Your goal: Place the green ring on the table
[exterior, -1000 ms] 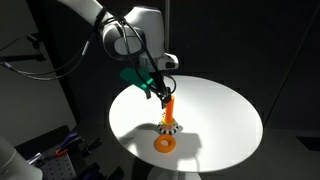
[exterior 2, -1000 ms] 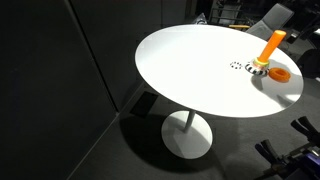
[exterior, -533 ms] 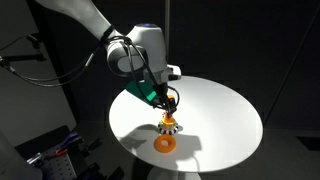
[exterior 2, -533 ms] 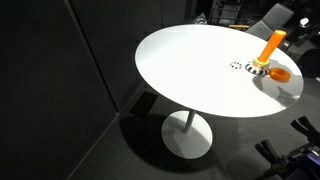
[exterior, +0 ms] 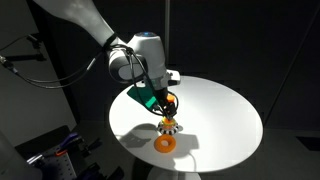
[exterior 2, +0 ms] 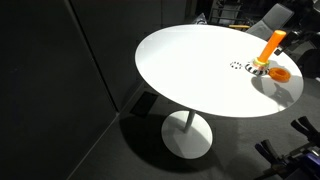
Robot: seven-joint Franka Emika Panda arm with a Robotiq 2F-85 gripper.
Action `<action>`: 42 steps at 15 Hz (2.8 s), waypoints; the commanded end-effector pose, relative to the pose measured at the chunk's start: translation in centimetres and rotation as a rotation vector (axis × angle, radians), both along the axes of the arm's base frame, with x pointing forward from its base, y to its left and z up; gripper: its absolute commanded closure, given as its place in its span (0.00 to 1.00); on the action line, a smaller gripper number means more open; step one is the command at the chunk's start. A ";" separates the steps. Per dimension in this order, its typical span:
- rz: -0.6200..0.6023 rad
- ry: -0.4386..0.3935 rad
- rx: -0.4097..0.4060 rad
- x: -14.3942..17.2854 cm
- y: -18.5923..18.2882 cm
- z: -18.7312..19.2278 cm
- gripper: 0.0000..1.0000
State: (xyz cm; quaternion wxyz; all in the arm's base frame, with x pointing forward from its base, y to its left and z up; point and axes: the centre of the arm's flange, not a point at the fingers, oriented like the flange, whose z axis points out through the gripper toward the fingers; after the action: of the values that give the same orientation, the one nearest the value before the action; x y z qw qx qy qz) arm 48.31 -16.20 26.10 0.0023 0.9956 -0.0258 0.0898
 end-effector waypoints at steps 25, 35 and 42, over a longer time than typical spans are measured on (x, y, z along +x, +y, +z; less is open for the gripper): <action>0.026 -0.100 -0.017 1.7 1.0 -7.0 0.00; 0.032 -0.131 -0.002 2.9 1.3 -7.5 0.25; 0.011 -0.138 -0.001 2.9 0.9 -6.4 0.56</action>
State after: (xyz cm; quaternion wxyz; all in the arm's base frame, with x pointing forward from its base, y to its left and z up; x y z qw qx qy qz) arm 50.84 -14.65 18.87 -0.0013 0.9888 -0.0191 0.1481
